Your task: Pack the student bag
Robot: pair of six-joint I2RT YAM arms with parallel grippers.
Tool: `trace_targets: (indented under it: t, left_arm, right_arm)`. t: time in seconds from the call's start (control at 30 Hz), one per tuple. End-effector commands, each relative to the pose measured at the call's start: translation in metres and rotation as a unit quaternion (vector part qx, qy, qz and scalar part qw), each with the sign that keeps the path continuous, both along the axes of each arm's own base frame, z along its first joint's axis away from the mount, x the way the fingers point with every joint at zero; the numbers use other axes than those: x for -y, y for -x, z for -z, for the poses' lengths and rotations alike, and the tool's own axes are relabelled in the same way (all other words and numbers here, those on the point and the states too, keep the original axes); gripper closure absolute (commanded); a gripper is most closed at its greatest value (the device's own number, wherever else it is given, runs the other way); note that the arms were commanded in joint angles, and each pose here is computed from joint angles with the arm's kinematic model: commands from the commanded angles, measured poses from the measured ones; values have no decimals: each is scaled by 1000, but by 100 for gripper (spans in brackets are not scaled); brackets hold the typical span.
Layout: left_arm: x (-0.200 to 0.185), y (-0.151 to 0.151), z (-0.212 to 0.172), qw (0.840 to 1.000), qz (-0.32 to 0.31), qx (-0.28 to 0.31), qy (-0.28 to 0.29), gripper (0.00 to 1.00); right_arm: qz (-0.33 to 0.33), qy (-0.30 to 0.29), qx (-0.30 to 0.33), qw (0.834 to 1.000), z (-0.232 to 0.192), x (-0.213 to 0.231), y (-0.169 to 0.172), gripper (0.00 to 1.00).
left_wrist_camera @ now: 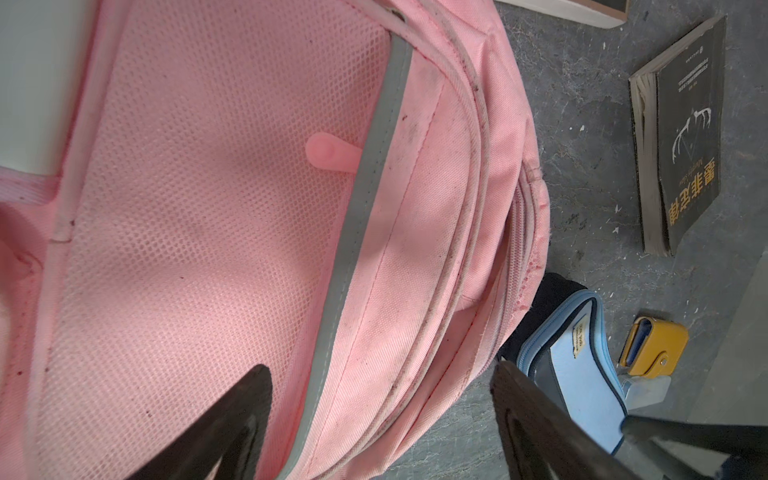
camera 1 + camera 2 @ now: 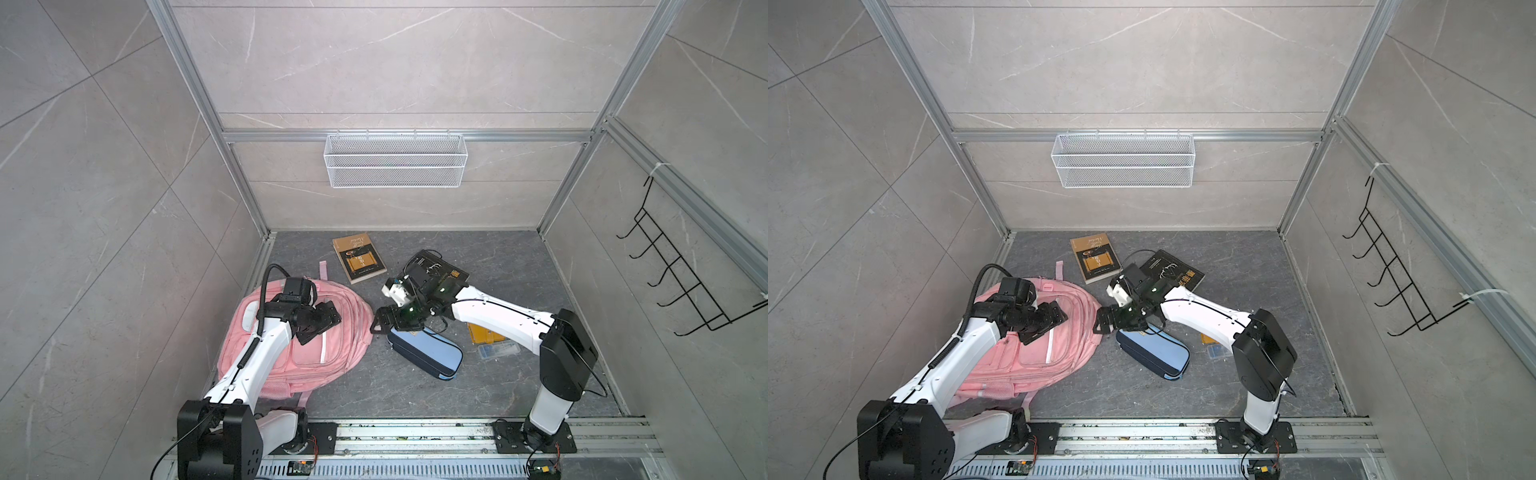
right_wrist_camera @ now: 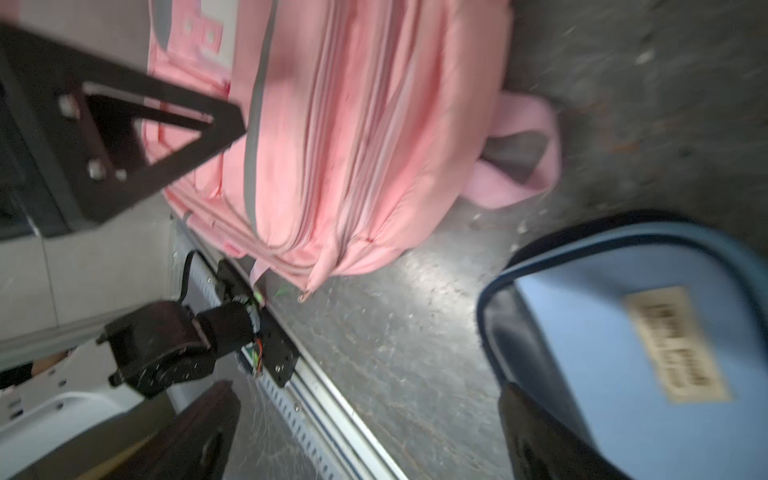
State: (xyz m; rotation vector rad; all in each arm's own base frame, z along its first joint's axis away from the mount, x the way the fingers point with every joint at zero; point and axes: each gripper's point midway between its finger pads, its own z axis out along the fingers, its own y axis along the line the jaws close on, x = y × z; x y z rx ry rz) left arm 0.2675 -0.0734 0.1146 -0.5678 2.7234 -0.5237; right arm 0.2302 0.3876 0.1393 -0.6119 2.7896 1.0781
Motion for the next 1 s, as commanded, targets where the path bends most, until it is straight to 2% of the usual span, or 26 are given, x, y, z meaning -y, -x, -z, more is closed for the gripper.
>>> trace_targets:
  t: [0.0, 0.1, 0.2, 0.3, 0.43, 0.6, 0.7, 0.87, 0.97]
  left_arm:
    - [11, -3, -3, 999, 9, 3, 32, 14]
    - [24, -6, 1, 997, 36, 22, 62, 15]
    - [29, 2, 8, 996, 58, -5, 69, 14]
    - [40, 2, 8, 992, 84, 8, 98, 15]
    - [45, 4, 14, 989, 97, 0, 110, 22]
    - [49, 7, 25, 988, 95, -8, 123, 30]
    - [56, 8, 28, 987, 100, -7, 126, 33]
    - [71, 9, 33, 987, 116, -9, 111, 49]
    - [82, 11, 35, 987, 128, -10, 99, 54]
  right_arm:
    - [-8, -26, -40, 999, 3, -2, 21, 0]
    - [1, -17, -68, 998, 25, 2, 30, 0]
    - [31, 0, -94, 995, 44, 4, 33, 0]
    - [72, 11, -91, 993, 62, 8, 29, 0]
    - [129, 45, -107, 985, 97, 21, 26, 0]
    - [166, 71, -88, 980, 108, 40, 9, 0]
    - [205, 59, -97, 972, 114, 57, -5, 0]
    - [259, 44, -101, 960, 112, 90, -33, 3]
    - [260, 31, -86, 961, 100, 96, -51, 3]
